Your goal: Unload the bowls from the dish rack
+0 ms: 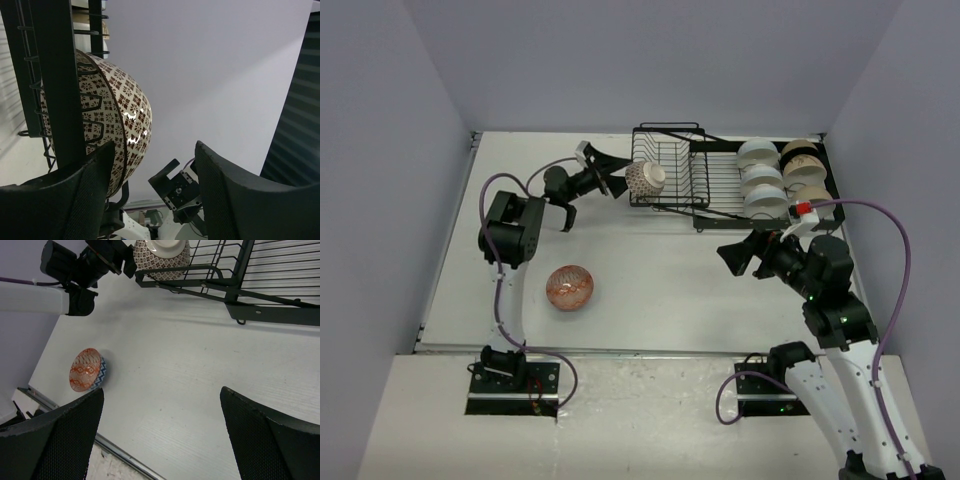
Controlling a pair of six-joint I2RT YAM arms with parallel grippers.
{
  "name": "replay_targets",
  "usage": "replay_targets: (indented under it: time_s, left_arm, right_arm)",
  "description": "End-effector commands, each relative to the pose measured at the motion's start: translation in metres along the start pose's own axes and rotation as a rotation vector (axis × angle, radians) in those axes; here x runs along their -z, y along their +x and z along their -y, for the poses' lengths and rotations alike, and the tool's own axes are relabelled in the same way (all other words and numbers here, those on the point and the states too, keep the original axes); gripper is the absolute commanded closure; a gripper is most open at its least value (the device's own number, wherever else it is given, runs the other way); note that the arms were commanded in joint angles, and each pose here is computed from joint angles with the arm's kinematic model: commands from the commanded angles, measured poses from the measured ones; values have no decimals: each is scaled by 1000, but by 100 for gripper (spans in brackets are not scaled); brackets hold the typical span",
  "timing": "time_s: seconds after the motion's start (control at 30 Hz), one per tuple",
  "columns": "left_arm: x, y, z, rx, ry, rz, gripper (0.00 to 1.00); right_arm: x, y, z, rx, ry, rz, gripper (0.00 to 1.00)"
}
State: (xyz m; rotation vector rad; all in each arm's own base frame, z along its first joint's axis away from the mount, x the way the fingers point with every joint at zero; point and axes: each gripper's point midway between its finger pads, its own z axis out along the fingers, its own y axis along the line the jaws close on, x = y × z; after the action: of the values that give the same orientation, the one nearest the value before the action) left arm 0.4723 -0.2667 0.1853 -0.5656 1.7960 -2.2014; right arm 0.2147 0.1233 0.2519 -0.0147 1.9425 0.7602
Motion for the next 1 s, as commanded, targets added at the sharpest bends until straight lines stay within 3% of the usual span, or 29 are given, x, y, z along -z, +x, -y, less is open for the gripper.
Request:
replay_targets:
  time_s: [0.0, 0.23, 0.37, 0.77, 0.9, 0.97]
  left_arm:
    - [3, 37, 59, -279, 274, -106, 35]
    - [3, 34, 58, -249, 307, -99, 60]
    - [2, 33, 56, -248, 312, -94, 62]
    - [-3, 37, 66, -267, 348, -109, 84]
    - [-5, 39, 71, -270, 359, -116, 100]
    - [-6, 40, 74, -273, 366, -120, 100]
  right_arm:
    - [-2, -4, -4, 22, -28, 18, 1]
    - [-1, -4, -4, 22, -29, 21, 1]
    - [-1, -4, -4, 23, -30, 24, 1]
    - [-1, -4, -4, 23, -31, 25, 1]
    - [-1, -4, -4, 23, -31, 25, 1]
    - [-1, -4, -4, 23, -30, 24, 1]
